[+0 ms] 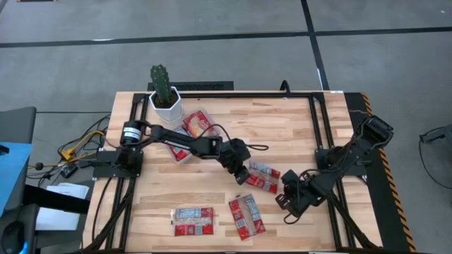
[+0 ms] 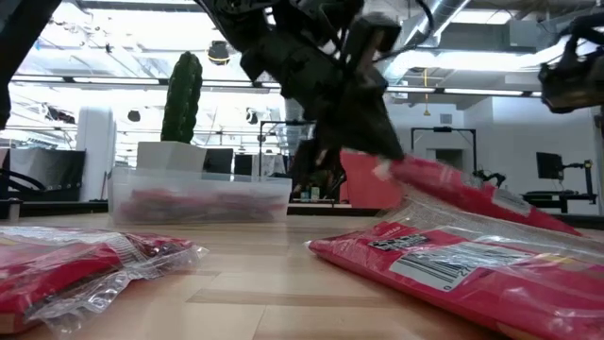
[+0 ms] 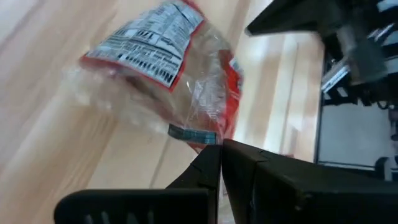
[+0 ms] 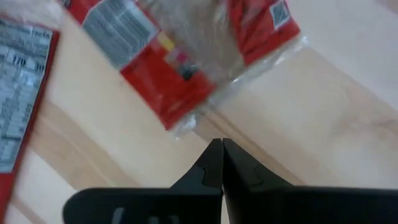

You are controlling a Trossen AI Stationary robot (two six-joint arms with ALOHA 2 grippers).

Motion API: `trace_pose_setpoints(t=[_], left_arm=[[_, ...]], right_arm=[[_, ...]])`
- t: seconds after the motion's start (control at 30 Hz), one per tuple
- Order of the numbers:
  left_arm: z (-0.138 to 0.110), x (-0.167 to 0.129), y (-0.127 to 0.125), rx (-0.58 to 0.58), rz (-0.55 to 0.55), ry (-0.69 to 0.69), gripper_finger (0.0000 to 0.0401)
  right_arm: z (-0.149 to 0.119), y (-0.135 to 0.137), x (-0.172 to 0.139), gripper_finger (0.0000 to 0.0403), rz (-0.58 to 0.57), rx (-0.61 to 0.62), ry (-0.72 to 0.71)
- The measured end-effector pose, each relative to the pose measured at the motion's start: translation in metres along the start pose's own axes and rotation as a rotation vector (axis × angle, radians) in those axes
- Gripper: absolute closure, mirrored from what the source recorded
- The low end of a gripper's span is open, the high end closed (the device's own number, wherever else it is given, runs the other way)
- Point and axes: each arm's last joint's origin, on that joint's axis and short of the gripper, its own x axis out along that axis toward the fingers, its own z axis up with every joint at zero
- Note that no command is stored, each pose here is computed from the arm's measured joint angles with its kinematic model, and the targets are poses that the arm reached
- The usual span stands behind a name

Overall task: Sort popcorn bags into baskets
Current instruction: Put the red popcorn bag into the transparent bin

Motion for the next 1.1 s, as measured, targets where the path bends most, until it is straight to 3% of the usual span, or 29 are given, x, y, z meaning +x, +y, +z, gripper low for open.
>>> trace_pose_setpoints(t=[0.37, 0.53, 0.67, 0.77, 0.9, 1.0, 1.1], left_arm=[[0.011, -0.063, -0.032, 0.105, 0.080, -0.046, 0.0401], [0.010, -0.087, -0.037, 0.149, 0.190, -0.063, 0.0401], [-0.002, -0.086, -0.024, 0.074, 0.292, -0.023, 0.0393], [-0.015, -0.076, -0.002, -0.023, 0.279, -0.002, 0.0365], [-0.030, -0.065, 0.022, -0.112, 0.217, -0.083, 0.0299], [-0.035, -0.061, 0.029, -0.161, 0.133, -0.171, 0.0240], [-0.044, -0.059, 0.035, -0.200, 0.128, -0.181, 0.0189]], right_arm=[[0.002, 0.000, 0.000, 0.0387, 0.007, -0.002, -0.053], [0.002, 0.002, 0.000, 0.0382, 0.023, 0.003, -0.068], [0.002, 0.002, 0.000, 0.0373, 0.028, 0.016, -0.063], [0.002, 0.002, 0.000, 0.0378, 0.028, 0.017, -0.063], [0.002, 0.004, 0.000, 0.0389, 0.041, 0.021, -0.062], [0.002, 0.004, 0.000, 0.0390, 0.044, 0.022, -0.063], [0.003, 0.004, 0.001, 0.0381, 0.045, 0.032, -0.065]])
